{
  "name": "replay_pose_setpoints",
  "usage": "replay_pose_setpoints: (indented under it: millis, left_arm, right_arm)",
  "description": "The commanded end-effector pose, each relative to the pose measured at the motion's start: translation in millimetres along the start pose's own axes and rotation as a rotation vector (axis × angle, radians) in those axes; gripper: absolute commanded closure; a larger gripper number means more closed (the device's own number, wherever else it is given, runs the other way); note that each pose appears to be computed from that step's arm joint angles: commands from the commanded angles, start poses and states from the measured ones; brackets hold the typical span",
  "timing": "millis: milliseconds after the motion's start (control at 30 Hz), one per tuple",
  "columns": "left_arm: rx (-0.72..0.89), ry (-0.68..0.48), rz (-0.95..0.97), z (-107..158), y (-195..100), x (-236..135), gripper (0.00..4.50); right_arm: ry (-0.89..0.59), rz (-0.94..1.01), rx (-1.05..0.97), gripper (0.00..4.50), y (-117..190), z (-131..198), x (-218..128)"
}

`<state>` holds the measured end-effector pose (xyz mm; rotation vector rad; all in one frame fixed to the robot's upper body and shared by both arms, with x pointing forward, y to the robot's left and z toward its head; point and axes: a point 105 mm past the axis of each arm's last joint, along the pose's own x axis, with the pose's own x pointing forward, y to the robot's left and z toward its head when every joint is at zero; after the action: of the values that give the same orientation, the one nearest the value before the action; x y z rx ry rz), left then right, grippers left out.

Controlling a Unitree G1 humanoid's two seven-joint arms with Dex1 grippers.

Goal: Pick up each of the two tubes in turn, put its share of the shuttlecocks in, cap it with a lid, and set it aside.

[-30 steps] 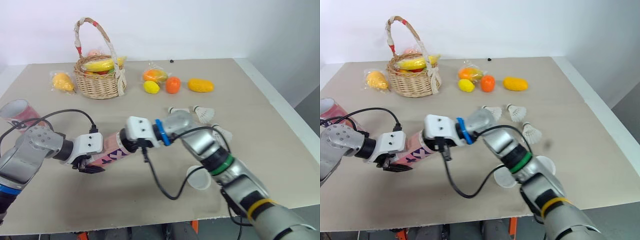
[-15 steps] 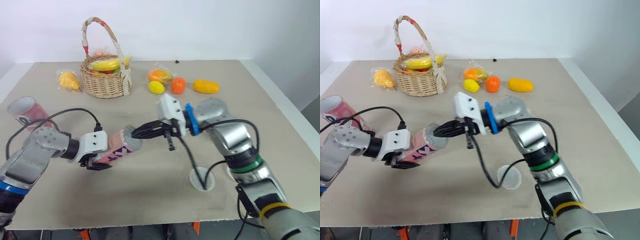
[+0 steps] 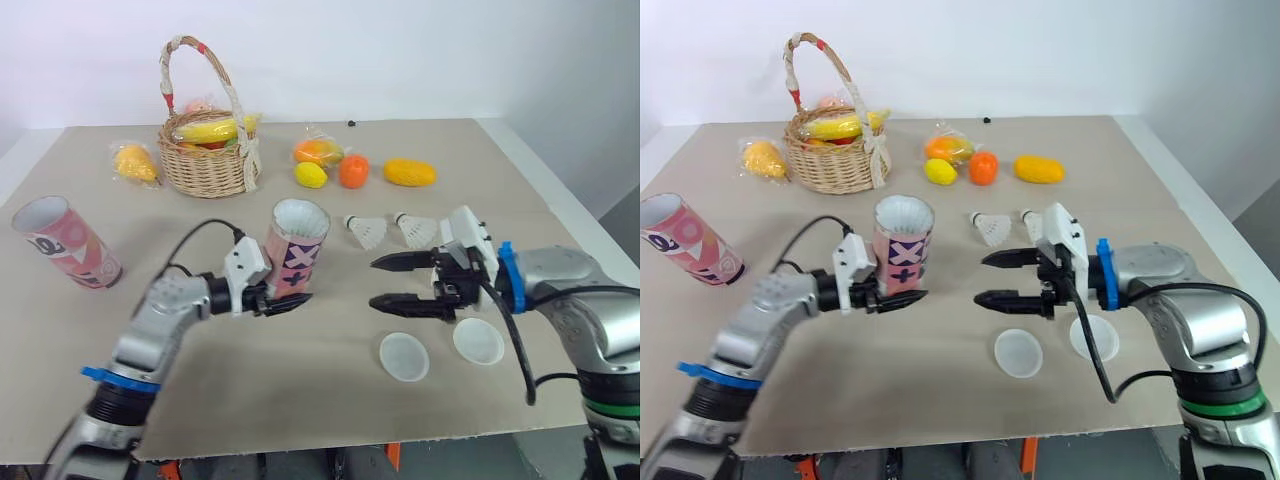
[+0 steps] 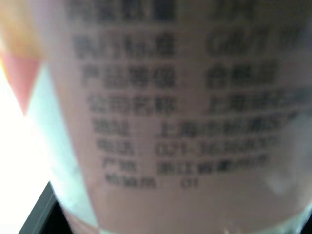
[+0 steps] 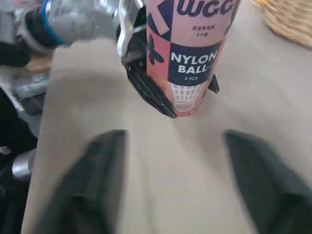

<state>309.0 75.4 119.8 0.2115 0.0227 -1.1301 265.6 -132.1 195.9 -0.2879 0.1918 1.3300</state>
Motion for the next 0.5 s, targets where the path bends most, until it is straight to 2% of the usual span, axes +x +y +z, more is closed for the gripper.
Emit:
replay_pose_setpoints:
  millis: [33,100,200,500]
  left_arm:
    - [0.021,-0.065,0.058,0,3,7,1.24]
    - [-0.028,-0.141,0.092,1,1,20,1.24]
    - [-0.025,-0.148,0.092,-13,-11,34,1.24]
    - [-0.044,-0.13,0.124,-45,-20,41,1.24]
  right_arm:
    - [0.052,-0.045,-0.053,0.09,3,-5,-11]
    - [0.126,-0.069,-0.046,0.09,2,-26,-15]
    - [0.266,-0.1,-0.067,0.09,2,-63,-20]
    - [0.33,-0.109,-0.051,0.09,2,-101,-14]
